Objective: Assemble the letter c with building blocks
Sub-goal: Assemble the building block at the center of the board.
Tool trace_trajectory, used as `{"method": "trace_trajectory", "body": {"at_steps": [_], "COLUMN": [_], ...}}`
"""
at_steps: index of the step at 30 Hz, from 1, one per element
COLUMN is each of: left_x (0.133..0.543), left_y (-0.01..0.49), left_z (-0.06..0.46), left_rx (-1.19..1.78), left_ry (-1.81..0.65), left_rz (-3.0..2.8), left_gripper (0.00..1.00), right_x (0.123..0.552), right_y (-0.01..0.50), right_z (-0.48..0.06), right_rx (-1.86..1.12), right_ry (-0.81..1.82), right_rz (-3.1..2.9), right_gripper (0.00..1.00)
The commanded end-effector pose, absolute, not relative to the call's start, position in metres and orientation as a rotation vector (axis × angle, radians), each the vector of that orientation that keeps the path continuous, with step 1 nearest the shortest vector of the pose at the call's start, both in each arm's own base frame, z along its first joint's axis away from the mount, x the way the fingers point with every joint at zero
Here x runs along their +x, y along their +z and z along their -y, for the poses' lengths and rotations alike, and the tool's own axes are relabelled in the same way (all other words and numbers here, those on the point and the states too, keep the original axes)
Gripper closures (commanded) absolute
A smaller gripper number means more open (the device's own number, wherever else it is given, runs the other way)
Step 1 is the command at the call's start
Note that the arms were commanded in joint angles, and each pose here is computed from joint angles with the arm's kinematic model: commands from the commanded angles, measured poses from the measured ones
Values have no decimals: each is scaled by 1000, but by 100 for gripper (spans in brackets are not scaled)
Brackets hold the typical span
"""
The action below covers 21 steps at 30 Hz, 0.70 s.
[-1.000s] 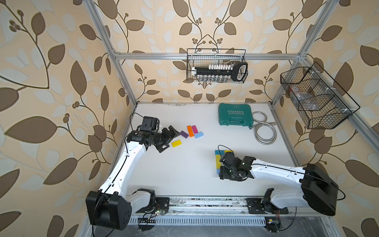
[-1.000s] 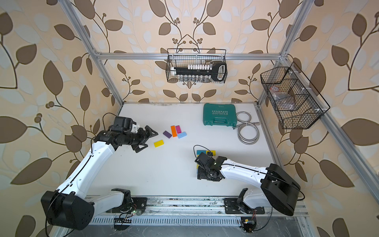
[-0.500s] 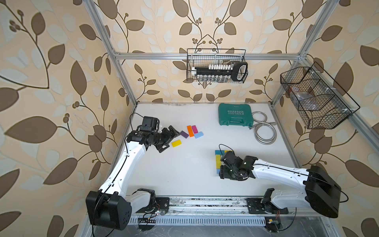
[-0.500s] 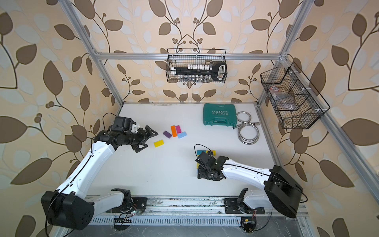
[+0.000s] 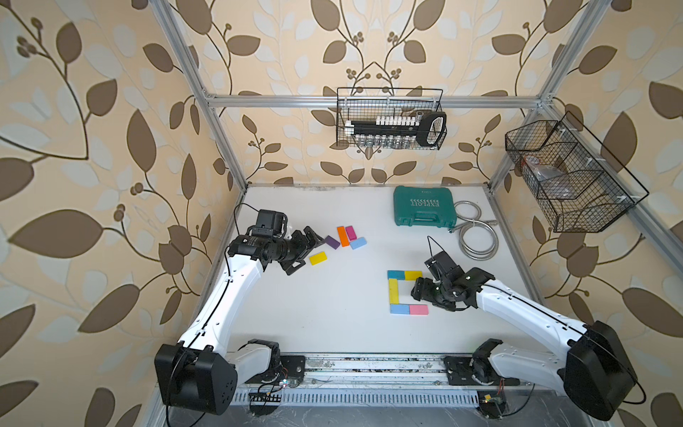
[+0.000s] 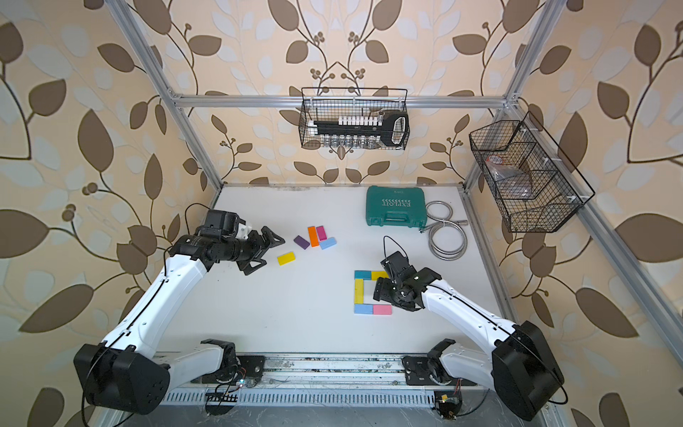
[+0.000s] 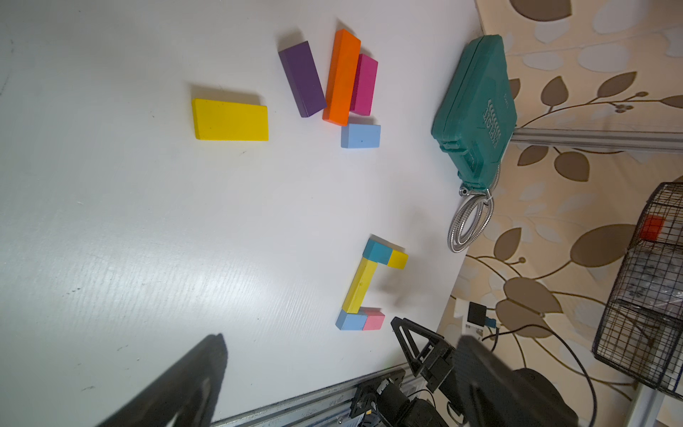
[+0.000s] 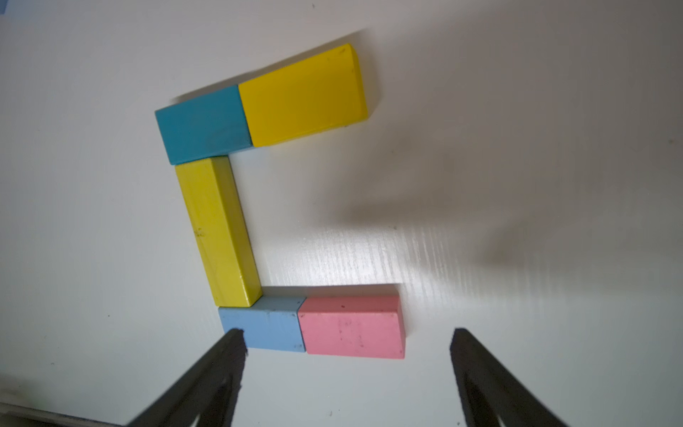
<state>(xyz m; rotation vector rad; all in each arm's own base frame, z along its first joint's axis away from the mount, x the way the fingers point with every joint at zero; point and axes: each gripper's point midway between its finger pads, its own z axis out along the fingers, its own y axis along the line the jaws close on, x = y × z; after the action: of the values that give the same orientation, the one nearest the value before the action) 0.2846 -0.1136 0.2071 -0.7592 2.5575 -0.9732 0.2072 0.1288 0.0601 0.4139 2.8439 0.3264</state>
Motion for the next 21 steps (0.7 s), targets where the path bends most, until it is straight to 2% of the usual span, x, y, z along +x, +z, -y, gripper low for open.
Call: {"method": "trace_trajectory", "body": {"at_steps": [1,21], "left_x": [288,288], "left_y": [220,220], "left_z": [116,116], "left_rx": [-726,-726], "left_ry": [-980,-981], "left_rz": [-2527,-2527], "left_gripper": [1,1], "right_x": [199,194], "right_y": [50,27], "right_z": [-133,-142], "right_rx": [388,420], "right_ry": [362,403], "right_rz": [-2892,-2941], "right_gripper": [14,14]}}
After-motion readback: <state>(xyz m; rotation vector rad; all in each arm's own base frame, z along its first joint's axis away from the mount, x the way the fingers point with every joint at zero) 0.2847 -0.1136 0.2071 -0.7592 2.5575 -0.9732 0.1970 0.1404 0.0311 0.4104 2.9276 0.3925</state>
